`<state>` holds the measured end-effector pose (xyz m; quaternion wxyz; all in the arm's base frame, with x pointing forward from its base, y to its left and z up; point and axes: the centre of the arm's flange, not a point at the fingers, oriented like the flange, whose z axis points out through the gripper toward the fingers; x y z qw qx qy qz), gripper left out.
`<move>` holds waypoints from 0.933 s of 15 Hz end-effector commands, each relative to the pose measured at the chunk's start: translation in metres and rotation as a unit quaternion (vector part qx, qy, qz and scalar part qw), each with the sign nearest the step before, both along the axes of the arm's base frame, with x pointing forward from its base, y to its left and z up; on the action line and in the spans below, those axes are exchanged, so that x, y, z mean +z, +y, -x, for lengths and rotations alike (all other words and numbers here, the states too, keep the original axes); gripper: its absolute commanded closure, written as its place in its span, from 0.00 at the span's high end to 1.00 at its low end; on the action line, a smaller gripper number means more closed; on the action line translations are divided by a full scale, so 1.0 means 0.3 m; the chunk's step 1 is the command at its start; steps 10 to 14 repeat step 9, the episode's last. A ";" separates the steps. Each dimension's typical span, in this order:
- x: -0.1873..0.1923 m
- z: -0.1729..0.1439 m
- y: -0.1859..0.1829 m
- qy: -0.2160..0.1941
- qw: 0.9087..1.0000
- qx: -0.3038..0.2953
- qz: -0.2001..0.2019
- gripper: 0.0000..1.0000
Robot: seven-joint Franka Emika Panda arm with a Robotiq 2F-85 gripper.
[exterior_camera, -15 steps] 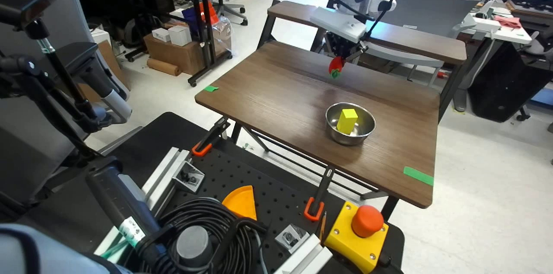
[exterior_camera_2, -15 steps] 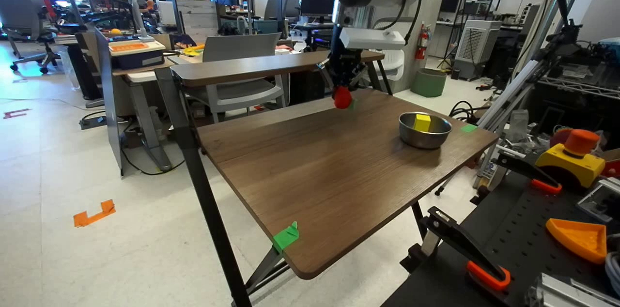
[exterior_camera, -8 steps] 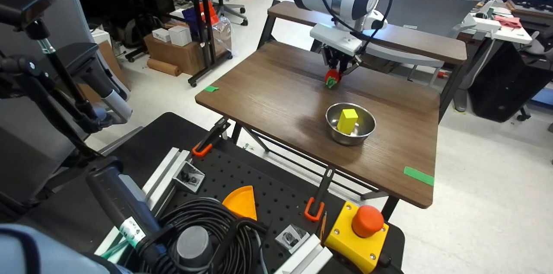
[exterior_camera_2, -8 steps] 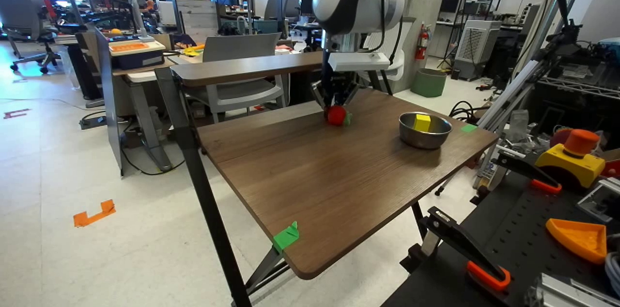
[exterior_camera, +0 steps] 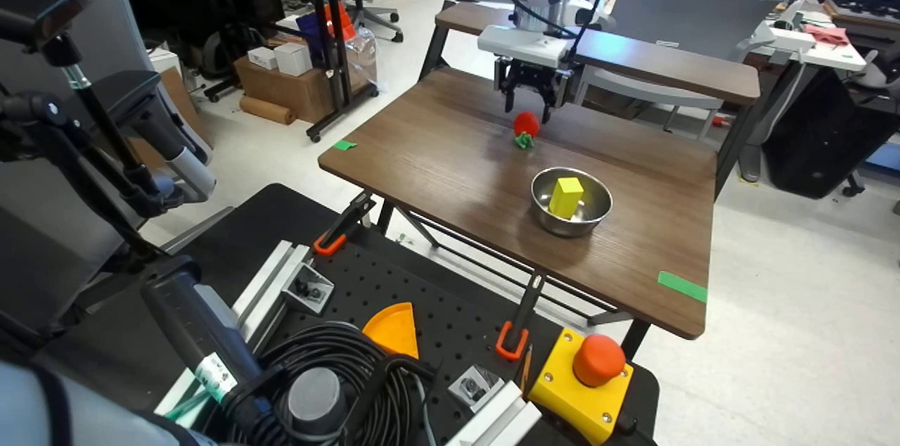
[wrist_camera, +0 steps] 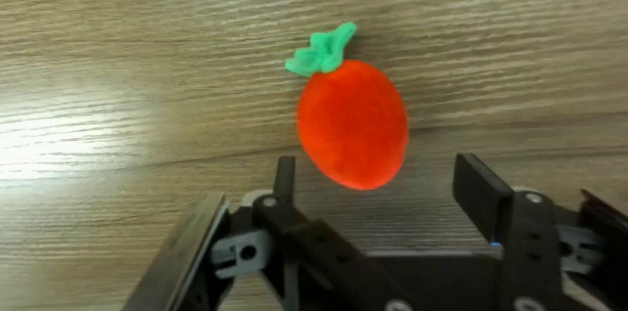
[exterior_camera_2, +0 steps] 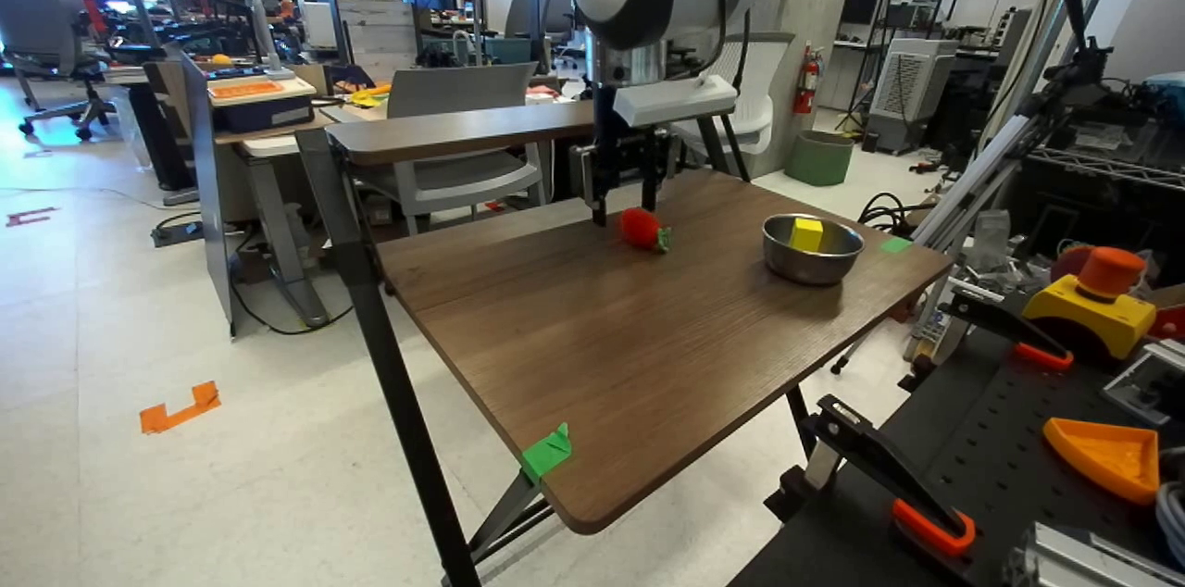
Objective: Move the red plush toy backwards
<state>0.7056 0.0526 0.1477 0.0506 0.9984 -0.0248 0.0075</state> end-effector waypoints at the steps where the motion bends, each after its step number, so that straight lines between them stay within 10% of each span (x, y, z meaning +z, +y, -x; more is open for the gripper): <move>1: 0.176 0.222 0.091 -0.033 0.996 0.033 0.071 1.00; 5: 0.252 0.383 0.158 -0.045 0.994 0.059 0.081 1.00; 6: 0.192 0.189 0.164 -0.037 0.995 0.053 0.078 1.00; 14: 0.222 0.273 0.182 -0.032 0.995 0.058 0.075 1.00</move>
